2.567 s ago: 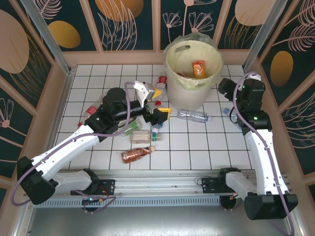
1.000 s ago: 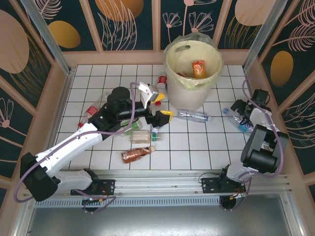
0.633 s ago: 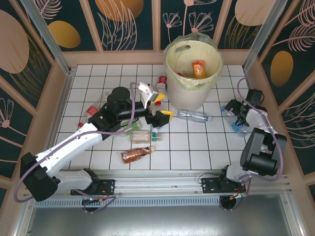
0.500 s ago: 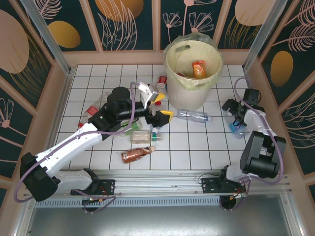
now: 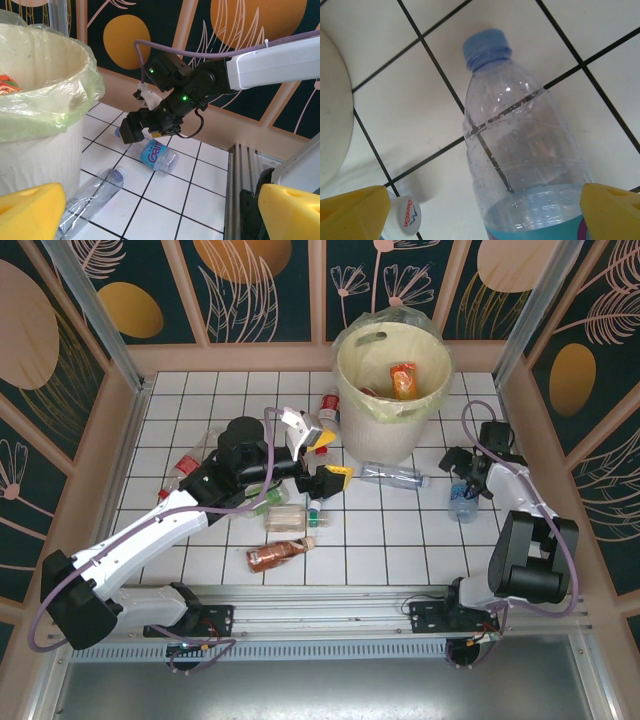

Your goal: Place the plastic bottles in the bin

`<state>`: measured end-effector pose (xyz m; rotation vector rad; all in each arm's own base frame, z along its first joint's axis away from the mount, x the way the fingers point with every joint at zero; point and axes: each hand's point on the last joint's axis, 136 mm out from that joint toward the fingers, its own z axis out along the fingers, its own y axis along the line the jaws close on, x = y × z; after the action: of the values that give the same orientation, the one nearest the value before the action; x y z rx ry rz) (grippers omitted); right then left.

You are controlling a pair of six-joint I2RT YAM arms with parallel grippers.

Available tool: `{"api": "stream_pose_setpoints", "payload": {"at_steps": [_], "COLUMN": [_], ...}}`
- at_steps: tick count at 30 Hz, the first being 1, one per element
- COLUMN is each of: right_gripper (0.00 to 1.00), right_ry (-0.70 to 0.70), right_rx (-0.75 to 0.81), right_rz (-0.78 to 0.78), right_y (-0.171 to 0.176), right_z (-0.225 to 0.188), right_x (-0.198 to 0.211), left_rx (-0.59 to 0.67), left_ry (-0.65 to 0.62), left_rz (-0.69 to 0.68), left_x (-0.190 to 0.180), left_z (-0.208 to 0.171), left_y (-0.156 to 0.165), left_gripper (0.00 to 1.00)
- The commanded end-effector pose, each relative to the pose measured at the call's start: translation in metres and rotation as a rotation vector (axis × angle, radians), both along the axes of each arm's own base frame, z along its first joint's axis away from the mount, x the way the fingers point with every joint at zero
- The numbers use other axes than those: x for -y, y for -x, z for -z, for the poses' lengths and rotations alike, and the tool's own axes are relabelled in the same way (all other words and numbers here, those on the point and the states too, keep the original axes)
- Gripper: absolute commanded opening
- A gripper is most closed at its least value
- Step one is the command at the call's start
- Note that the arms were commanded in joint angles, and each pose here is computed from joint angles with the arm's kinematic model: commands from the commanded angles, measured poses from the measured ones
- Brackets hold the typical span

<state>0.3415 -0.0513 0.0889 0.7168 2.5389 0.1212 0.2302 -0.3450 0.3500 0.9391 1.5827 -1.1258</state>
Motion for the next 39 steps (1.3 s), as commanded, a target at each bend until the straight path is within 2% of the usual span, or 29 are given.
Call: {"api": "stream_pose_setpoints", "payload": {"at_steps": [1, 7, 20, 24, 32, 39], "right_gripper": [0.96, 0.86, 0.85, 0.79, 0.69, 0.65], "right_ry": [0.02, 0.011, 0.003, 0.026, 0.068, 0.095], "right_rx": [-0.074, -0.113, -0.14, -0.127, -0.028, 0.191], "right_rz": [0.021, 0.031, 0.03, 0.04, 0.06, 0.058], "right_y": [0.013, 0.016, 0.014, 0.01, 0.0, -0.015], "right_z": [0.015, 0.029, 0.05, 0.049, 0.021, -0.046], "right_x": [0.003, 0.002, -0.001, 0.003, 0.011, 0.011], "left_rx": [0.038, 0.038, 0.029, 0.028, 0.026, 0.03], "left_ry": [0.05, 0.053, 0.044, 0.042, 0.039, 0.038], "left_rz": [0.024, 0.026, 0.023, 0.022, 0.024, 0.024], "left_x": [-0.001, -0.002, 0.0, 0.0, 0.002, 0.001], "left_z": [-0.025, -0.026, -0.021, -0.02, -0.018, -0.019], "left_y": [0.008, 0.009, 0.006, 0.006, 0.005, 0.005], "left_gripper": [0.99, 0.99, 0.99, 0.99, 0.99, 0.99]}}
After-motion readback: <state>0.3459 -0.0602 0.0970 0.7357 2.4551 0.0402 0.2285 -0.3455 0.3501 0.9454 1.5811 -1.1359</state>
